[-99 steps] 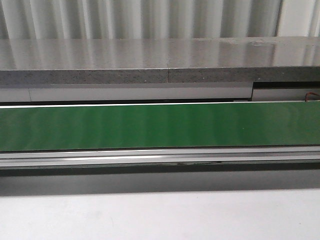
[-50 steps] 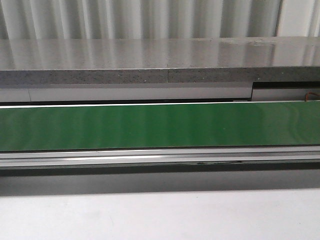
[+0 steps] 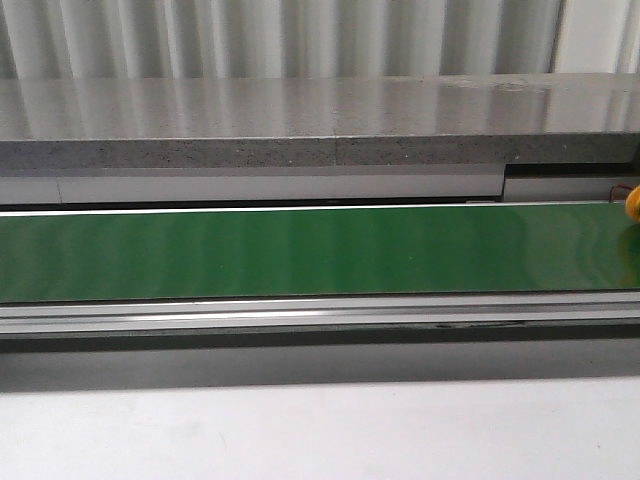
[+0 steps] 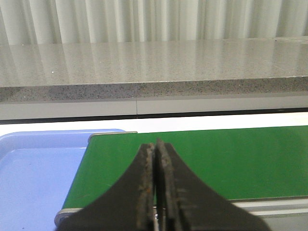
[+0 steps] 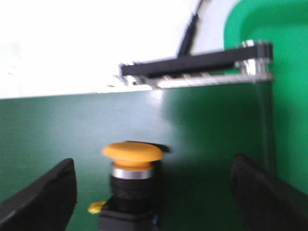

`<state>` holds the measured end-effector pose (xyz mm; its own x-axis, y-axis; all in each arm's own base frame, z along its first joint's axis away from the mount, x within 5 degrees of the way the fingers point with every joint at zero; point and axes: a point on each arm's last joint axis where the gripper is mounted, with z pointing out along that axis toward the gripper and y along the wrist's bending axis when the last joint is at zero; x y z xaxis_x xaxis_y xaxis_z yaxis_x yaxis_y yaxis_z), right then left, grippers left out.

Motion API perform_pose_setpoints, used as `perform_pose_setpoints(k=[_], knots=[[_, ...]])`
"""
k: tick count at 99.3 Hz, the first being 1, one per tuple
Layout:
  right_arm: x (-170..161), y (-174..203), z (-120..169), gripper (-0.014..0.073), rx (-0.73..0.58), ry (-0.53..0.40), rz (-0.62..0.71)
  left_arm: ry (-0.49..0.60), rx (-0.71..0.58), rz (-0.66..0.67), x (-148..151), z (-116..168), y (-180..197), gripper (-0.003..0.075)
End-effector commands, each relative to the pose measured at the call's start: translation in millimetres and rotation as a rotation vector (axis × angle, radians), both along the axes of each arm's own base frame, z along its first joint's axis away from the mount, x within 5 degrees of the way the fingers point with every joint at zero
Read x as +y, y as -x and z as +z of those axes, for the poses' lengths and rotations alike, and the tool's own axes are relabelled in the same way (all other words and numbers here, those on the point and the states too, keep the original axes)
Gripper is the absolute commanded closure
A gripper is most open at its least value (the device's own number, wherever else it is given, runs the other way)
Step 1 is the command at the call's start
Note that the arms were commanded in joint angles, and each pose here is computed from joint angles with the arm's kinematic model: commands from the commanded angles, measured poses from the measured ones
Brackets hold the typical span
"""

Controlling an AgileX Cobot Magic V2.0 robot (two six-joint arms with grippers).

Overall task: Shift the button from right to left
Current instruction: 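Lift the button with the right gripper and set it on the belt end, then open the right gripper and withdraw it from the button on the belt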

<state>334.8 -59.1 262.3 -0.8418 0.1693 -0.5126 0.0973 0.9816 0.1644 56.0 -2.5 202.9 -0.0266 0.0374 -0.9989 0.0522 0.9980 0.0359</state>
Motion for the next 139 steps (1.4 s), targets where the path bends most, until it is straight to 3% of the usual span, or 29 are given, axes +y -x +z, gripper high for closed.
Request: perform_pose_setpoints(k=[1,26,43,66,107,117,124,139], knots=[[12,8,44,-0.0053,-0.168,0.030,0.028,0.022,-0.090,-0.014,-1,1,2,0.0740],[49,46,99,-0.0053,-0.339,0.088,0.158,0.022,-0.090,-0.014,-1,1,2,0.0740],[57,85,118,-0.0053,-0.432,0.130,0.179,0.022,-0.090,-0.014,-1,1,2,0.0740],[59,152,109,-0.0053,-0.532,0.180,0.163,0.022,-0.090,-0.014,-1,1,2,0.0740],[66,242,63,-0.0039,-0.645,0.197,0.152,0.022,-0.090,-0.014,-1,1,2,0.0740],[67,253,60,0.0048,-0.675,0.202,0.151,0.022,-0.090,-0.014,-1,1,2,0.0740],[67,257,60,0.0159,-0.687,0.204,0.152,0.022,-0.090,-0.014,-1,1,2,0.0740],[67,258,59,0.0487,-0.679,0.202,0.156,0.022,-0.090,-0.014,-1,1,2,0.0740]])
